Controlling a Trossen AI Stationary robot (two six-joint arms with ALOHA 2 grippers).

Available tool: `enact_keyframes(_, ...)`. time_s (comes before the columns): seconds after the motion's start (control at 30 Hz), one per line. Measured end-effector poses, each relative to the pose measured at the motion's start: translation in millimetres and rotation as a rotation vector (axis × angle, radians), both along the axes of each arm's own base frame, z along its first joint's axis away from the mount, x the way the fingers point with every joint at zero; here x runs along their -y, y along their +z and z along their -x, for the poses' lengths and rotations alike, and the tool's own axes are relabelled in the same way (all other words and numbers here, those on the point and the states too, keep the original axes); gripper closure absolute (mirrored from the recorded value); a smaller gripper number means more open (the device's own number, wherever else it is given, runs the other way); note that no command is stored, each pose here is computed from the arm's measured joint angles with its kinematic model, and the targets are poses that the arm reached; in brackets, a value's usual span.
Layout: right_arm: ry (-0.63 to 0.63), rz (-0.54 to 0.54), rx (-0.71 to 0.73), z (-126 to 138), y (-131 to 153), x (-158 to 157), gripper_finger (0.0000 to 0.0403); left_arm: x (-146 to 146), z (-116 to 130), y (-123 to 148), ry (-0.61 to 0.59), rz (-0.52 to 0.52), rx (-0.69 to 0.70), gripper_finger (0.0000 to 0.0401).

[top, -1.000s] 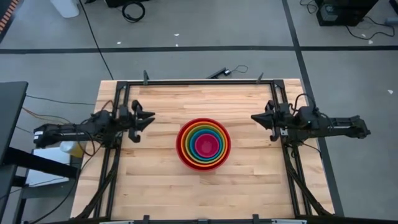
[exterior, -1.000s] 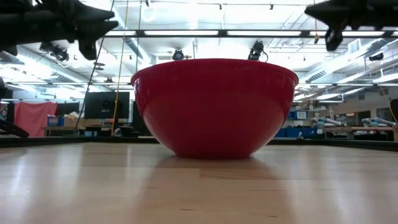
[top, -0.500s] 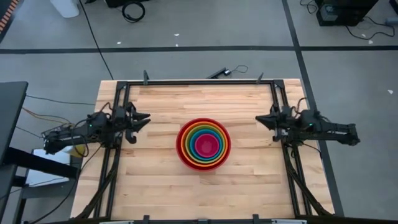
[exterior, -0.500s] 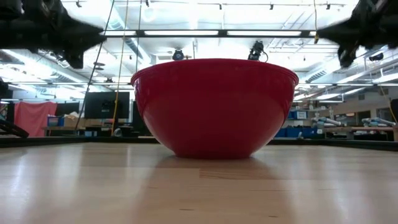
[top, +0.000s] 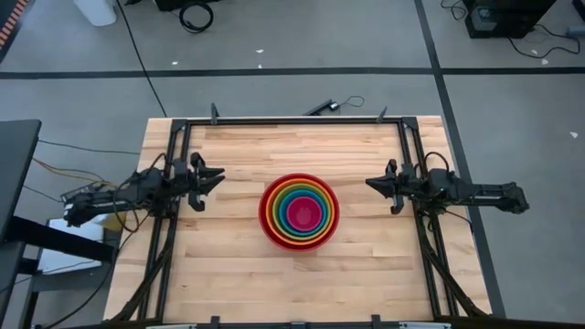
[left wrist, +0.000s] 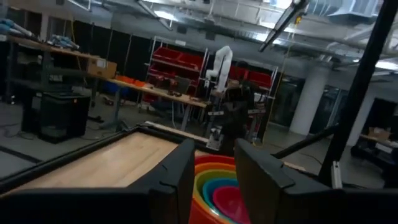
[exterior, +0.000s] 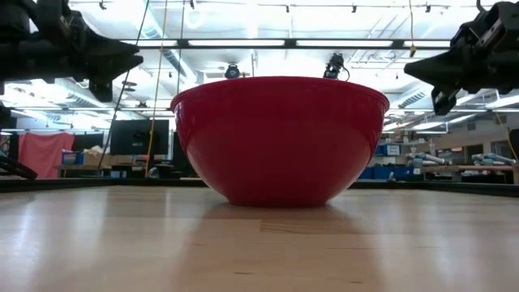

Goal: Nest bowls inside each other
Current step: Return to Home Position

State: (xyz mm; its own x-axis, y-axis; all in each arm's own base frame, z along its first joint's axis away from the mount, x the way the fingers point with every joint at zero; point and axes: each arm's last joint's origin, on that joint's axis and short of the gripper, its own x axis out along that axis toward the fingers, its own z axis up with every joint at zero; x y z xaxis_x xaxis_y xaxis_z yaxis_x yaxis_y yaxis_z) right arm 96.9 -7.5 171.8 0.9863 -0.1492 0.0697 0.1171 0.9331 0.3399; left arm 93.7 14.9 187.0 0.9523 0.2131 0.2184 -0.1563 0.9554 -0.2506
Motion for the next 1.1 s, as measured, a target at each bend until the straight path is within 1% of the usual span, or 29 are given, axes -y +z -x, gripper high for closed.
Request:
enact_keyframes(0.1,0.02,-0.006,0.019,0.1,1.7,-0.6,0.0398,-0.2,-1.0,-4.6,0.007,-0.016,-0.054,0.0285)
enact_keyframes(0.2,0.057,-0.038,0.03,0.1,2.4,-1.5,0.0398,-0.1,-1.0,-4.8,0.004,-0.018,-0.056,0.0285)
enact_keyframes(0.27,0.056,-0.052,0.03,0.1,2.2,-1.5,0.0396,0.8,-1.3,-5.4,-0.03,-0.022,-0.063,0.0285)
enact_keyframes(0.33,0.02,-0.055,0.03,0.1,2.1,-0.4,0.0395,2.6,-0.8,-3.5,-0.085,-0.044,-0.092,0.0285)
enact_keyframes(0.37,-0.01,-0.06,0.031,0.2,2.0,0.4,0.0394,3.1,0.3,0.4,-0.094,-0.063,-0.103,0.0285)
enact_keyframes(0.47,-0.088,-0.074,0.034,0.7,1.9,2.7,0.0392,2.4,2.2,5.6,-0.061,-0.1,-0.118,0.0285)
enact_keyframes(0.53,-0.109,-0.061,0.023,0.8,1.1,3.2,0.039,0.6,1.0,0.5,-0.019,-0.088,-0.134,0.0285)
enact_keyframes(0.63,-0.111,-0.029,0.011,0.7,0.6,3.2,0.0386,-1.9,-1.7,-10.9,0.013,-0.012,-0.118,0.0285)
enact_keyframes(0.7,-0.112,-0.027,0.011,0.7,0.6,3.2,0.0385,-2.4,-2.5,-12.2,0.018,-0.006,-0.134,0.0285)
enact_keyframes(0.8,-0.11,-0.025,0.011,0.7,0.6,3.2,0.0385,-2.4,-2.5,-12.2,0.023,-0.031,-0.139,0.0285)
enact_keyframes(0.87,-0.108,-0.024,0.011,0.6,0.6,3.1,0.0385,-2.4,-2.5,-11.5,0.024,-0.031,-0.132,0.0285)
enact_keyframes(1.0,-0.107,-0.028,0.015,0.7,1.0,3.1,0.0384,-2.5,-2.6,-11.9,0.015,0.023,-0.124,0.0285)
enact_keyframes(1.1,-0.107,-0.03,0.018,0.7,1.2,3.1,0.0384,-2.5,-2.7,-12.5,0.014,0.03,-0.129,0.0285)
